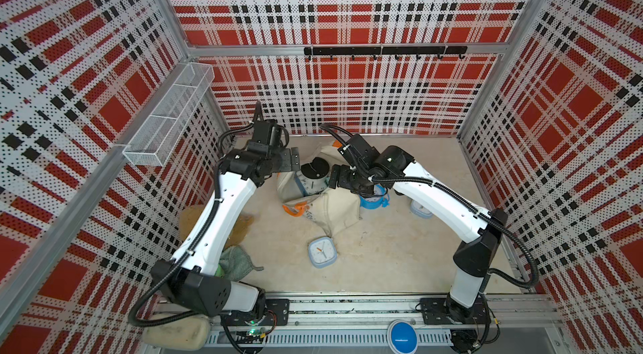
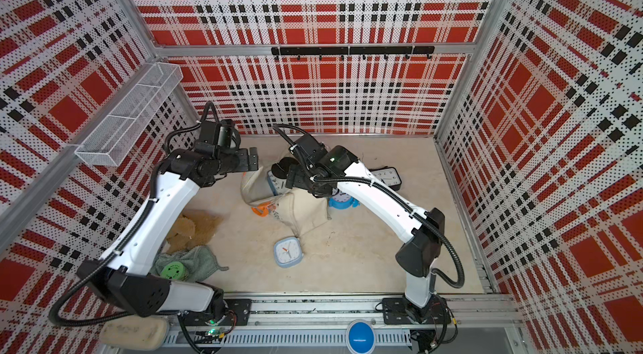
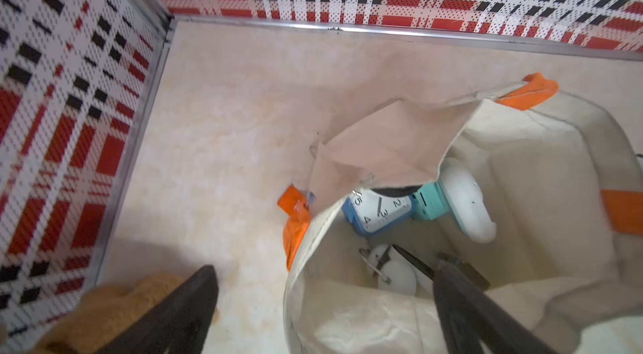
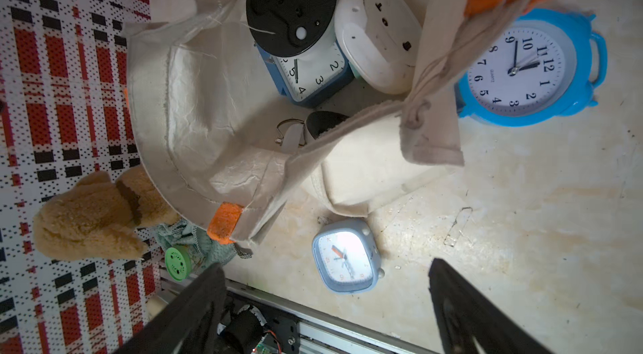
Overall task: Take the alarm clock out of the canvas bag
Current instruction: Place the alarm at the center of the board, then adjust the canvas bag at the center of the board.
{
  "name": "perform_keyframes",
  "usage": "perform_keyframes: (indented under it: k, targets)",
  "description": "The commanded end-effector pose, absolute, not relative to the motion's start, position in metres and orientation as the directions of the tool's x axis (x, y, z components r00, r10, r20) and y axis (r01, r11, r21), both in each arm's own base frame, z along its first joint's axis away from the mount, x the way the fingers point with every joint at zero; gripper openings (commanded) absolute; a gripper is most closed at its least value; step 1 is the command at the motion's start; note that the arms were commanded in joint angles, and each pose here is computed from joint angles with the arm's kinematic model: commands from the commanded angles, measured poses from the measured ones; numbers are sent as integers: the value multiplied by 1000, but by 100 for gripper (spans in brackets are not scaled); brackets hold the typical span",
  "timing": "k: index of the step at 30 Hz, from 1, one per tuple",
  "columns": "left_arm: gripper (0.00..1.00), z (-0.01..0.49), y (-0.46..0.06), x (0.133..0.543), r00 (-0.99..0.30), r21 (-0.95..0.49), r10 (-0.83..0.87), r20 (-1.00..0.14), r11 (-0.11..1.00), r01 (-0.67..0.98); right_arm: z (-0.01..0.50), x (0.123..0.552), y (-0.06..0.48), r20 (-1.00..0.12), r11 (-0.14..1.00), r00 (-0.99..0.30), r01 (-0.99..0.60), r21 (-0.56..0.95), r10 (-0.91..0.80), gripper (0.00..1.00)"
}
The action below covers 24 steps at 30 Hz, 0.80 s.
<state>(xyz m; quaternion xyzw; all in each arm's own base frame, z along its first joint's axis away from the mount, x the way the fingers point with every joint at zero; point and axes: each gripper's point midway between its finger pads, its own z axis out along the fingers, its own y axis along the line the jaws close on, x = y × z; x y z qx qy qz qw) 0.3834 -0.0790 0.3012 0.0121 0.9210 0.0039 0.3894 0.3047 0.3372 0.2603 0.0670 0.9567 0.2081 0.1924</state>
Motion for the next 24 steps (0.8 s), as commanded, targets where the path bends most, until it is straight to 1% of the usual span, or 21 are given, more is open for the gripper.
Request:
perform_keyframes:
  k: [1, 3, 6, 9, 12, 14, 19, 22, 24]
  targets:
    - [99, 305, -89, 410, -629, 129, 210, -748, 976, 173, 268, 323, 346, -328, 871, -884, 154, 467, 333, 94]
    - [99, 297, -96, 423, -630, 99, 220, -745, 970, 222, 263, 332, 354, -327, 876, -887, 153, 458, 325, 93]
    - [100, 283, -107, 439, -634, 96, 274, -723, 949, 302, 255, 343, 367, -310, 876, -897, 150, 459, 316, 91]
    - [100, 270, -122, 450, -635, 81, 325, -701, 921, 382, 243, 346, 375, -274, 875, -908, 168, 454, 317, 90]
    - [99, 258, -133, 457, -639, 55, 349, -685, 900, 433, 237, 347, 374, -266, 875, -907, 183, 447, 326, 89]
    - [97, 250, -138, 460, -647, 38, 357, -674, 891, 452, 233, 347, 373, -263, 874, -906, 189, 448, 331, 89]
    - [91, 224, -150, 463, -689, -16, 380, -617, 870, 494, 221, 349, 369, -247, 872, -906, 211, 441, 344, 85]
    - [89, 216, -161, 464, -692, -23, 394, -605, 860, 510, 215, 352, 370, -251, 880, -908, 207, 428, 336, 81]
    - [88, 213, -168, 466, -684, 3, 420, -597, 853, 522, 211, 353, 369, -254, 886, -910, 203, 417, 328, 77]
